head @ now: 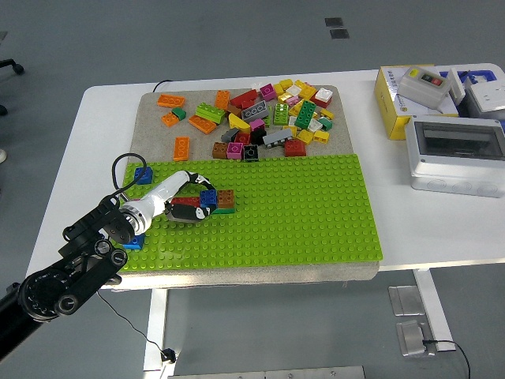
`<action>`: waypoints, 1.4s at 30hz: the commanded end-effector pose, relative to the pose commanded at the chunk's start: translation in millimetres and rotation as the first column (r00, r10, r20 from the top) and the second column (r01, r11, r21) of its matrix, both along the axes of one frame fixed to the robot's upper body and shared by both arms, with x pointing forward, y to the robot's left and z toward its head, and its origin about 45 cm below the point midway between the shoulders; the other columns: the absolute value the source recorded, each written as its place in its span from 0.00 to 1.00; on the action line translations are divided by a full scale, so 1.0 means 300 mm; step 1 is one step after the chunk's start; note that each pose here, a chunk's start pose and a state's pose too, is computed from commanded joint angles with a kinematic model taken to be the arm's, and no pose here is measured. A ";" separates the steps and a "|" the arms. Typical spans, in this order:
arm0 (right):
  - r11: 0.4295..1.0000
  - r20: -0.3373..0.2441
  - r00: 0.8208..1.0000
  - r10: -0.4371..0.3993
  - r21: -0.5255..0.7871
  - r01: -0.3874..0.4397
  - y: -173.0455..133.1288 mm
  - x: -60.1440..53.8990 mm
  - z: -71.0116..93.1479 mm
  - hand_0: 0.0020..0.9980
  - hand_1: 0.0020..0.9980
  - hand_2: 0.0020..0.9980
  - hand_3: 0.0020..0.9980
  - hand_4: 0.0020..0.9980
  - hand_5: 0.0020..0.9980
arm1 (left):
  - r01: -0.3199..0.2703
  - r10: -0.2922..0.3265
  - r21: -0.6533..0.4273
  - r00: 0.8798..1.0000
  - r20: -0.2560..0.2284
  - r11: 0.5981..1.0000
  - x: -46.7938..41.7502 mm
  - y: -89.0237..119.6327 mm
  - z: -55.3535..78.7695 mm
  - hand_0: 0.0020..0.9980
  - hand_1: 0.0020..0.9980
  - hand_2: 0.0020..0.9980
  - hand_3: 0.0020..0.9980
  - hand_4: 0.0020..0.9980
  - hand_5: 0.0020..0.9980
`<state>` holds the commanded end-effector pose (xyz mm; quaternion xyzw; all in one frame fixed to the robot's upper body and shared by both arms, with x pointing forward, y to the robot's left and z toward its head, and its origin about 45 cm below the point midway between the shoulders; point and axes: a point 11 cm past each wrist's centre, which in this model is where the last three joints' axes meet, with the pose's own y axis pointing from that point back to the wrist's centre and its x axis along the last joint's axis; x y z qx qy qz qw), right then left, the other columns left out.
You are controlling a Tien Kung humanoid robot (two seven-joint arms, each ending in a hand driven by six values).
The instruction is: Pick up the brick,pile it on top of brick,press brick,pick up the brick,pile it on top of brick,press brick
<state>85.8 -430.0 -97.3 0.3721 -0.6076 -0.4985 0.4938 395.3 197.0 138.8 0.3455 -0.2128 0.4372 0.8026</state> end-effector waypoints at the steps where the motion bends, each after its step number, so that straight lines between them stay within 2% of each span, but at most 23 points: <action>1: 1.000 0.000 1.000 0.000 0.000 0.000 0.000 0.000 0.000 0.73 0.66 0.65 0.84 0.65 1.00 | 0.000 0.000 -0.001 1.000 0.001 1.000 0.000 -0.001 0.001 1.00 0.93 0.88 0.58 0.63 0.19; 5: 1.000 0.000 1.000 0.001 0.000 -0.001 0.000 0.001 0.000 0.73 0.66 0.65 0.84 0.65 1.00 | 0.000 0.000 -0.002 1.000 0.002 1.000 0.001 -0.001 0.001 1.00 0.93 0.88 0.58 0.63 0.19; 6: 1.000 0.000 1.000 0.001 0.000 -0.001 0.000 0.001 0.000 0.73 0.66 0.65 0.84 0.65 1.00 | -0.001 0.001 -0.001 1.000 0.001 1.000 0.001 0.000 0.001 1.00 0.93 0.89 0.59 0.58 0.18; 17: 1.000 0.000 1.000 0.002 0.000 -0.002 0.000 0.004 0.001 0.73 0.66 0.65 0.84 0.65 1.00 | -0.005 0.005 0.003 1.000 -0.005 1.000 0.002 0.007 -0.004 1.00 0.93 0.90 0.61 0.58 0.18; 42: 1.000 -0.005 1.000 0.002 0.002 -0.002 0.000 -0.001 0.000 0.73 0.66 0.65 0.84 0.65 1.00 | -0.003 0.003 0.014 1.000 -0.002 1.000 0.000 0.008 -0.007 1.00 0.94 0.91 0.69 0.63 0.17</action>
